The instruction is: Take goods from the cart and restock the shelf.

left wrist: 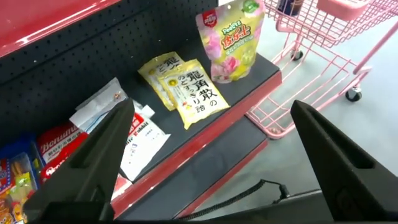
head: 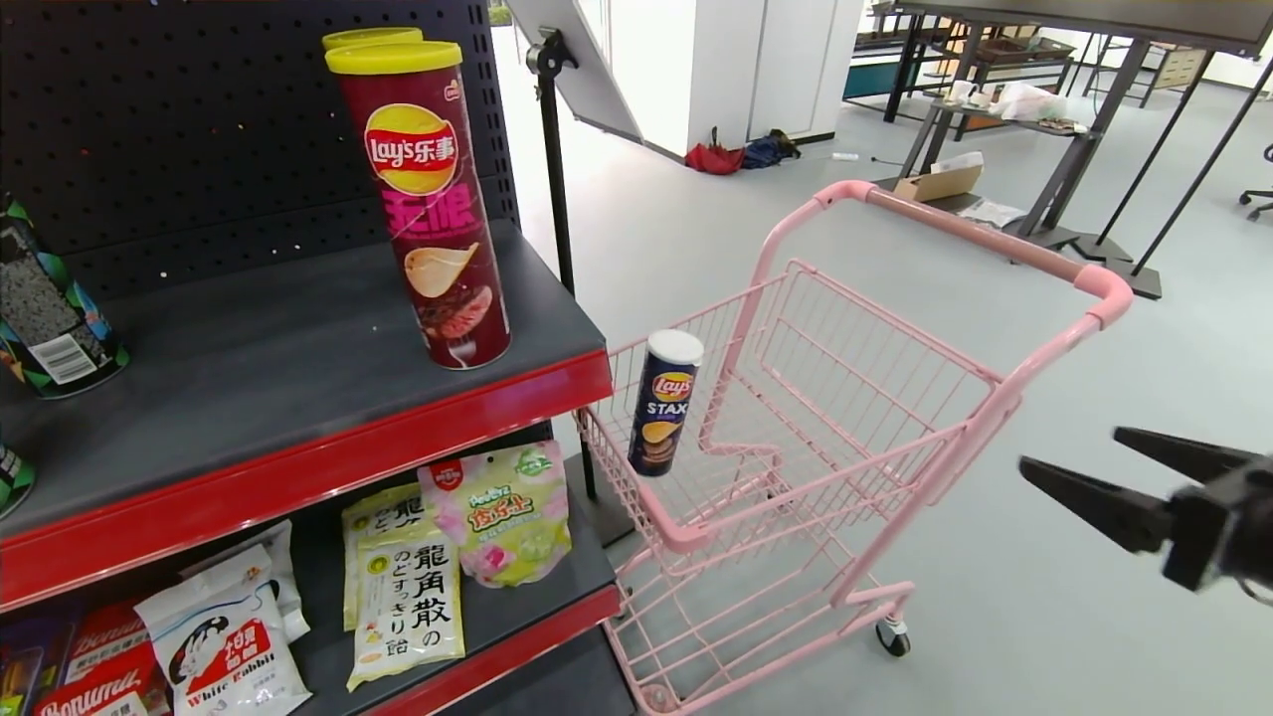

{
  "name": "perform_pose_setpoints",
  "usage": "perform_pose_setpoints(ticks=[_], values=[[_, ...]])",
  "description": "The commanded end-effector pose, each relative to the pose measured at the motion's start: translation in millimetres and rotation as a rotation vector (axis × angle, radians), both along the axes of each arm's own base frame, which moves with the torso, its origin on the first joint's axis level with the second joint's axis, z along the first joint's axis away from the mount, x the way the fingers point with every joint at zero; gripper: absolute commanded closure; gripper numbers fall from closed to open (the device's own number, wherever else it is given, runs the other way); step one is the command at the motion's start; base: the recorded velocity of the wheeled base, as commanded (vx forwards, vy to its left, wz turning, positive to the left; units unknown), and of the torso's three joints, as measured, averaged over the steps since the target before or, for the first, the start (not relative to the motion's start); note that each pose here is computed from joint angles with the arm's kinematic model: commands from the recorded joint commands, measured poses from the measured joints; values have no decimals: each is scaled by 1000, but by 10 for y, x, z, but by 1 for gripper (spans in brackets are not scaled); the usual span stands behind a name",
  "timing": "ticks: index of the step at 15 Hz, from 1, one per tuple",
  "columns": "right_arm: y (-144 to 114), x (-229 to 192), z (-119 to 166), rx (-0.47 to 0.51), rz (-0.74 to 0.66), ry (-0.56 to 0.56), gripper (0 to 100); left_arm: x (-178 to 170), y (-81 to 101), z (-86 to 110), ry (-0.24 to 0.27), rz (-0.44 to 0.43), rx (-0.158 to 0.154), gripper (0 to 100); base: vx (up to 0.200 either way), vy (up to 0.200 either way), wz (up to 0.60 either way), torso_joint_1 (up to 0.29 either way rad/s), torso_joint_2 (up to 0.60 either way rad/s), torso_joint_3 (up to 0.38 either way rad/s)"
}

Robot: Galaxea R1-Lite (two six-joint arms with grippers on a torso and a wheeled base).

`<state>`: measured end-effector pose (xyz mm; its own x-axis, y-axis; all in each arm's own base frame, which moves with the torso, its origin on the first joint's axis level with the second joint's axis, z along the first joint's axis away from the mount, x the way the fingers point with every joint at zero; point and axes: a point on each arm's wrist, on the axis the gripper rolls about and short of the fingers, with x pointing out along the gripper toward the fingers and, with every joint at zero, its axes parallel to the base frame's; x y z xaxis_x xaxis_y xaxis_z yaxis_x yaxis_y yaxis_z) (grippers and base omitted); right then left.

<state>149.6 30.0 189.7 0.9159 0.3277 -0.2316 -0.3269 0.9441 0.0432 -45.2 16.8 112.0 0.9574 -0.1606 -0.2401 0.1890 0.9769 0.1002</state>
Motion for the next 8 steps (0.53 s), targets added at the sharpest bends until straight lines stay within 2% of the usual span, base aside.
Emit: perform_pose_setpoints(ticks=[1, 5, 8], values=[[477, 1052, -355, 43, 143, 83, 0, 21, -7, 7, 21, 1, 7, 0, 0, 0, 0, 0, 0, 0], [968, 1774, -620, 51, 223, 55, 0, 17, -5, 49, 14, 4, 5, 0, 0, 0, 0, 0, 0, 0], [1256, 2070, -736, 61, 291, 39, 0, 22, -6, 35, 22, 8, 10, 0, 0, 0, 0, 0, 0, 0]])
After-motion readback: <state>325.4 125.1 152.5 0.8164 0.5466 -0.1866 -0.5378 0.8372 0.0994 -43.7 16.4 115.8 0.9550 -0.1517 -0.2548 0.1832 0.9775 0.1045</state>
